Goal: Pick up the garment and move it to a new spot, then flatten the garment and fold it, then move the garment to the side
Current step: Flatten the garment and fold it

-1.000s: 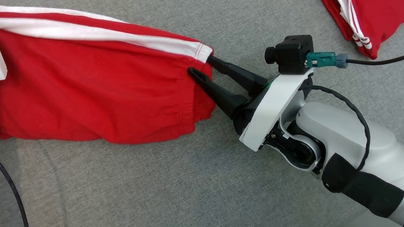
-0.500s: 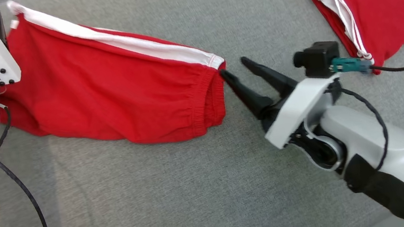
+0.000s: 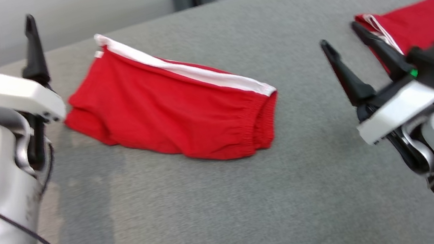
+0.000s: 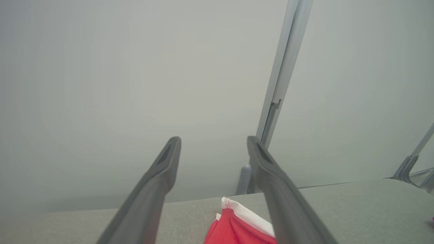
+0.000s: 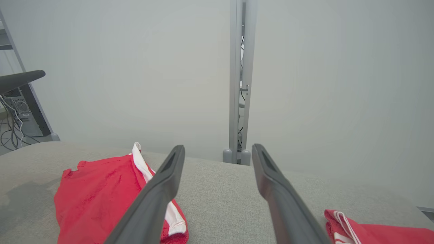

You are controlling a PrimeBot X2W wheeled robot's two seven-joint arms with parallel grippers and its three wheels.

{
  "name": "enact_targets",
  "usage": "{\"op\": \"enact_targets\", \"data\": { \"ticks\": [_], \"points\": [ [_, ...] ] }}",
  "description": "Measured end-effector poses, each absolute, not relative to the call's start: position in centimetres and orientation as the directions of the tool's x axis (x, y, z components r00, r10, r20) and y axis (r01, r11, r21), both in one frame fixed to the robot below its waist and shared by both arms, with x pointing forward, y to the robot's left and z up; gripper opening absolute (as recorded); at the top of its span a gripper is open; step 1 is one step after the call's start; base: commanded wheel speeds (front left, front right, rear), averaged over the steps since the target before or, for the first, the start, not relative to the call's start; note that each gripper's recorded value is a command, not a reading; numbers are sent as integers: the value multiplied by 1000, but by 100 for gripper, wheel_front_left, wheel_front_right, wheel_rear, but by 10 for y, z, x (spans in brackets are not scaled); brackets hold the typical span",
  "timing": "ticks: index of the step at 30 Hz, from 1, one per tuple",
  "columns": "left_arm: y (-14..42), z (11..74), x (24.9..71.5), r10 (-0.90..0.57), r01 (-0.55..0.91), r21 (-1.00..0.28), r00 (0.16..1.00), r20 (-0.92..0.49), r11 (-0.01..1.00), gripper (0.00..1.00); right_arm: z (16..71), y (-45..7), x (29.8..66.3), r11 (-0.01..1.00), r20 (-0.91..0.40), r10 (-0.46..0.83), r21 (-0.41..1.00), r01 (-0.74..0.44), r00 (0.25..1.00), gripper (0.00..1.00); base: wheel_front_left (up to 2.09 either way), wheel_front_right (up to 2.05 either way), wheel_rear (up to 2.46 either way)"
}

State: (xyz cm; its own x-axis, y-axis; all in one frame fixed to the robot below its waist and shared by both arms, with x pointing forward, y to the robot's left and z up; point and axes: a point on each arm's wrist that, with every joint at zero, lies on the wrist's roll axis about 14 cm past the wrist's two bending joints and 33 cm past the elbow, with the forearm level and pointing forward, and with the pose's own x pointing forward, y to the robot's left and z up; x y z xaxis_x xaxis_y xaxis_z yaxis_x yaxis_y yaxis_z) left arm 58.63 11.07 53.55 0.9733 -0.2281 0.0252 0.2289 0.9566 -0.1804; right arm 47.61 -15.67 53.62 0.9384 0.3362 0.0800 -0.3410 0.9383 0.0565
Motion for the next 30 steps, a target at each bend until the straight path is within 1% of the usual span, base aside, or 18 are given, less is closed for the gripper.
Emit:
{"op": "enact_targets", "data": {
  "ticks": [3, 6, 7, 9, 14, 16, 17, 20, 22, 24, 26, 30],
  "points": [
    [126, 552, 562, -193, 206, -188, 977, 84, 960, 100, 550, -154, 464, 945, 150, 314, 46, -324, 938, 100, 0, 0, 0],
    [149, 577, 535, -125, 160, -193, 976, 180, 968, 100, 561, -143, 453, 943, 198, 328, -8, -333, 924, 100, 0, 0, 0],
    [149, 577, 535, -125, 160, -193, 976, 180, 968, 100, 561, -143, 453, 943, 198, 328, -8, -333, 924, 100, 0, 0, 0],
    [159, 583, 511, -99, 140, -178, 971, 218, 974, 100, 565, -133, 445, 940, 222, 334, -8, -341, 916, 100, 0, 0, 0],
    [172, 581, 455, -57, 96, -144, 965, 256, 985, 100, 569, -117, 432, 936, 252, 343, -14, -351, 905, 100, 0, 0, 0],
    [180, 574, 429, 2, 51, -204, 968, 250, 978, 100, 567, -113, 426, 938, 253, 336, -2, -347, 907, 100, 0, 0, 0],
    [179, 567, 421, 0, 54, -224, 972, 235, 973, 100, 565, -111, 423, 938, 250, 337, -2, -347, 908, 100, 0, 0, 0],
    [177, 555, 401, -28, 64, -168, 977, 213, 984, 100, 555, -106, 416, 936, 226, 339, 12, -351, 913, 100, 0, 0, 0],
    [177, 551, 392, -15, 54, -184, 978, 206, 981, 100, 548, -103, 412, 935, 208, 341, 22, -353, 917, 100, 0, 0, 0],
    [174, 542, 383, -24, 54, -159, 983, 184, 986, 100, 546, -103, 412, 938, 205, 331, 39, -345, 921, 100, 0, 0, 0],
    [176, 534, 377, -4, 33, -174, 987, 161, 984, 100, 543, -103, 411, 940, 200, 320, 53, -337, 926, 100, 0, 0, 0],
    [181, 526, 373, 25, 0, -174, 990, 141, 985, 100, 539, -104, 411, 942, 191, 313, 64, -330, 931, 100, 0, 0, 0]
  ]
}}
